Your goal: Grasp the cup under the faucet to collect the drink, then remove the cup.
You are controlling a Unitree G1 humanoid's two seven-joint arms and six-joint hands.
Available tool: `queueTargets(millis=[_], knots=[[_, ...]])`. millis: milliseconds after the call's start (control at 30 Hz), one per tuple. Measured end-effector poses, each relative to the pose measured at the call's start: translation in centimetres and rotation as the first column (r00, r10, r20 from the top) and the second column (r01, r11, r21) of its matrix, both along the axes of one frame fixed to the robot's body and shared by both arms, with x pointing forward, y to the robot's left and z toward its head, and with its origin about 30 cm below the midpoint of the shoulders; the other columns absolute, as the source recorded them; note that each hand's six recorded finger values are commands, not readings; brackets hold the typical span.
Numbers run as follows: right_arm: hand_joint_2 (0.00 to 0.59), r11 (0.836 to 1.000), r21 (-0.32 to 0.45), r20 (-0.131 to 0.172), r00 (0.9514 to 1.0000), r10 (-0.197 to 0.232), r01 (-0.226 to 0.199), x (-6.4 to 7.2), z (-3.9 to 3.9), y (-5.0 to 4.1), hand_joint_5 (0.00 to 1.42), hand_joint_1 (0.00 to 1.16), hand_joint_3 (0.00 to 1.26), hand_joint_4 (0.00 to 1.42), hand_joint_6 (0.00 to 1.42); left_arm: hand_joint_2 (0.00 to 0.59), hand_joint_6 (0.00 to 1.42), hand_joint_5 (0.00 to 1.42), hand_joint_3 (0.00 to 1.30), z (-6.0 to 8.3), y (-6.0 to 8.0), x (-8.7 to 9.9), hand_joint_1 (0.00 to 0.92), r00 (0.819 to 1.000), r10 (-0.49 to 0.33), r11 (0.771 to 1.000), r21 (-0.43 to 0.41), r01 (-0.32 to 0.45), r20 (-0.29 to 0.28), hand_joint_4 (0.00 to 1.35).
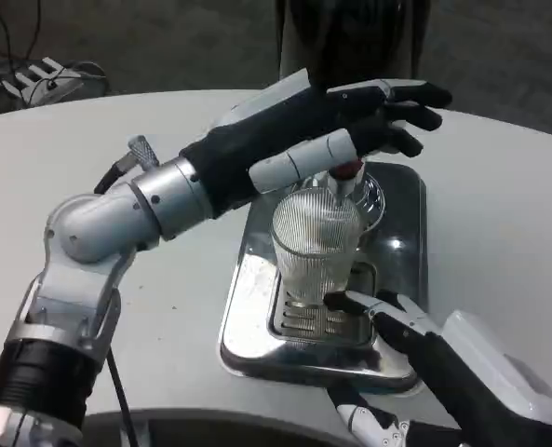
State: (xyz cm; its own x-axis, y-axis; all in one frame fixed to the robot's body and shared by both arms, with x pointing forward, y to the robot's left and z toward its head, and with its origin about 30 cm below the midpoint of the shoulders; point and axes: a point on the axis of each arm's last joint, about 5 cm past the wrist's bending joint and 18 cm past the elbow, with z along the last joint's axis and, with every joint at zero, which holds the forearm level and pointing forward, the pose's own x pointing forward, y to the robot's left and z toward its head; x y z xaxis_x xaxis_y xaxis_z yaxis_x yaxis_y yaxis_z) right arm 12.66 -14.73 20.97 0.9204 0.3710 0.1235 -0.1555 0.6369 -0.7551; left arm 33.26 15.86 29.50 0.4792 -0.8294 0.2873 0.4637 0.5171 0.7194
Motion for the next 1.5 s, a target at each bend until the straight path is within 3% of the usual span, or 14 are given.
queueTargets(millis=[300, 567, 900, 1133, 1233, 1300, 1367, 1400, 1433, 1467, 1500], knots=[[0.491, 1.0, 0.001, 0.0, 1.0, 0.001, -0.001, 0.1, -0.01, 0.01, 0.0, 0.63, 0.16, 0.12, 0.0, 0.078, 0.22, 0.3, 0.22, 0.4, -0.4, -0.6, 0.0, 0.99, 0.034, 0.994, 0.096, -0.048, 0.14, 0.22], [0.491, 1.0, 0.004, -0.001, 1.0, 0.002, -0.002, 0.1, -0.01, -0.01, 0.0, 0.63, 0.16, 0.12, 0.0, 0.079, 0.22, 0.3, 0.23, 0.5, -0.5, -0.9, 0.0, 0.98, 0.04, 0.989, 0.134, -0.067, 0.196, 0.22], [0.491, 1.0, 0.01, 0.001, 1.0, 0.0, 0.0, 0.2, 0.01, -0.07, 0.0, 0.63, 0.16, 0.12, 0.0, 0.081, 0.21, 0.3, 0.23, 0.4, -0.6, -1.0, 0.0, 0.973, 0.041, 0.986, 0.149, -0.076, 0.225, 0.22], [0.491, 1.0, 0.016, 0.004, 1.0, -0.001, 0.001, 0.3, 0.0, -0.04, 0.0, 0.63, 0.16, 0.12, 0.0, 0.082, 0.2, 0.3, 0.23, 0.1, -0.7, -1.4, 0.0, 0.957, 0.051, 0.978, 0.18, -0.106, 0.286, 0.22], [0.42, 0.999, 0.044, 0.008, 0.9998, -0.019, 0.019, 0.3, -0.18, 0.01, 0.01, 0.68, 0.14, 0.13, 0.0, 0.082, 0.2, 0.3, 0.23, 0.0, -0.7, -1.4, 0.0, 0.956, 0.053, 0.978, 0.176, -0.108, 0.289, 0.23], [0.356, 0.995, 0.076, 0.019, 0.9976, -0.066, 0.064, 0.5, -0.55, 0.08, 0.03, 0.72, 0.12, 0.13, 0.01, 0.082, 0.2, 0.3, 0.23, 0.0, -0.7, -1.4, 0.0, 0.956, 0.054, 0.979, 0.175, -0.108, 0.288, 0.23], [0.29, 0.987, 0.095, 0.055, 0.9894, -0.134, 0.128, 0.7, -1.07, 0.12, 0.04, 0.78, 0.09, 0.1, 0.05, 0.083, 0.2, 0.3, 0.23, 0.0, -0.7, -1.4, 0.0, 0.956, 0.054, 0.979, 0.175, -0.108, 0.287, 0.23], [0.26, 0.979, 0.129, 0.081, 0.9818, -0.172, 0.161, 0.8, -1.45, 0.29, 0.04, 0.81, 0.08, 0.09, 0.06, 0.083, 0.2, 0.3, 0.23, 0.0, -0.7, -1.4, 0.0, 0.956, 0.054, 0.979, 0.175, -0.108, 0.287, 0.23], [0.245, 0.974, 0.145, 0.086, 0.9785, -0.187, 0.173, 0.8, -1.58, 0.36, 0.04, 0.82, 0.07, 0.08, 0.07, 0.083, 0.19, 0.3, 0.23, 0.0, -0.7, -1.4, 0.0, 0.957, 0.055, 0.979, 0.175, -0.109, 0.286, 0.23], [0.233, 0.955, 0.209, 0.111, 0.9656, -0.235, 0.209, 1.1, -2.21, 0.7, 0.05, 0.84, 0.06, 0.07, 0.08, 0.083, 0.19, 0.3, 0.23, -0.1, -0.7, -1.4, 0.0, 0.957, 0.056, 0.978, 0.175, -0.11, 0.286, 0.23], [0.225, 0.946, 0.232, 0.111, 0.9603, -0.256, 0.226, 1.2, -2.44, 0.83, 0.05, 0.85, 0.06, 0.07, 0.09, 0.083, 0.19, 0.3, 0.23, -0.1, -0.7, -1.4, 0.0, 0.956, 0.057, 0.978, 0.174, -0.11, 0.286, 0.23]])
